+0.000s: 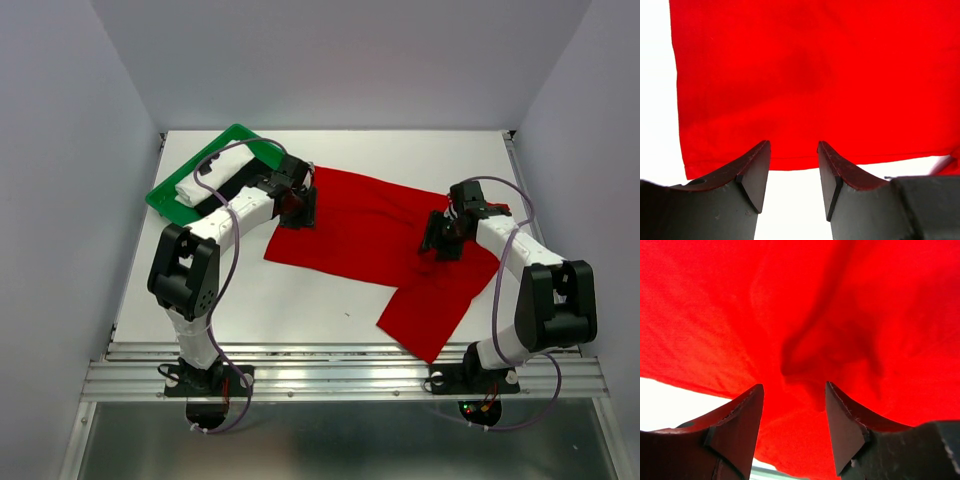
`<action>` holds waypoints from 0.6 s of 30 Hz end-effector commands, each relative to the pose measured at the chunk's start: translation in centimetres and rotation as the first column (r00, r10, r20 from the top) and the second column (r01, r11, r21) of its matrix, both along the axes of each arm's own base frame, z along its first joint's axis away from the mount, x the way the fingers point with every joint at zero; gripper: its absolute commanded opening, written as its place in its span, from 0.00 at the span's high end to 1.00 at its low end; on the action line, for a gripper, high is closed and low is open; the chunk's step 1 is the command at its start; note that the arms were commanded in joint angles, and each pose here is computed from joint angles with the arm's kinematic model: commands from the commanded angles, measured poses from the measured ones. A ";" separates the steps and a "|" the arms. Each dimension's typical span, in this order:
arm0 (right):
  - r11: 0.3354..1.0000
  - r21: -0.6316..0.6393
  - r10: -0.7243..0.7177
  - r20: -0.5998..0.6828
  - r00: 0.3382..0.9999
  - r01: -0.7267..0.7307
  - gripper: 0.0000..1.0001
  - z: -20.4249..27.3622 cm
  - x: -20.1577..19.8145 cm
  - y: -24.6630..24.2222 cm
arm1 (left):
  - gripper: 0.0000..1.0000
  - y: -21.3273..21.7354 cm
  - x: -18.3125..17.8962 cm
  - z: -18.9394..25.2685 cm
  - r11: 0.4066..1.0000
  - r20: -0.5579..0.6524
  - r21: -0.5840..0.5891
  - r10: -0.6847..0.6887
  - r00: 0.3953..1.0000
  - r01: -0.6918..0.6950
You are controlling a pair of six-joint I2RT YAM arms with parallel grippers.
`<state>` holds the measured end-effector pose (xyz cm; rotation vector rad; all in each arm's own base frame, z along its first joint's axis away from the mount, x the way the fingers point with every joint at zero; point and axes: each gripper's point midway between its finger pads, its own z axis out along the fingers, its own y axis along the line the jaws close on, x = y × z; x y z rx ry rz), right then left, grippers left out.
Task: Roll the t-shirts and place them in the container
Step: Fold the T-shirt at the center of the board.
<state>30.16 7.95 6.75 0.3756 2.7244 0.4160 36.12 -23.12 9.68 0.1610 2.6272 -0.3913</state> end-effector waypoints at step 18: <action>0.901 -0.283 -0.343 -0.003 0.939 0.329 0.49 -1.7 -3.0 -8.8 | 0.46 -0.8 0.5 1.7 0.999 0.042 -0.012 -0.030 0.999 0.030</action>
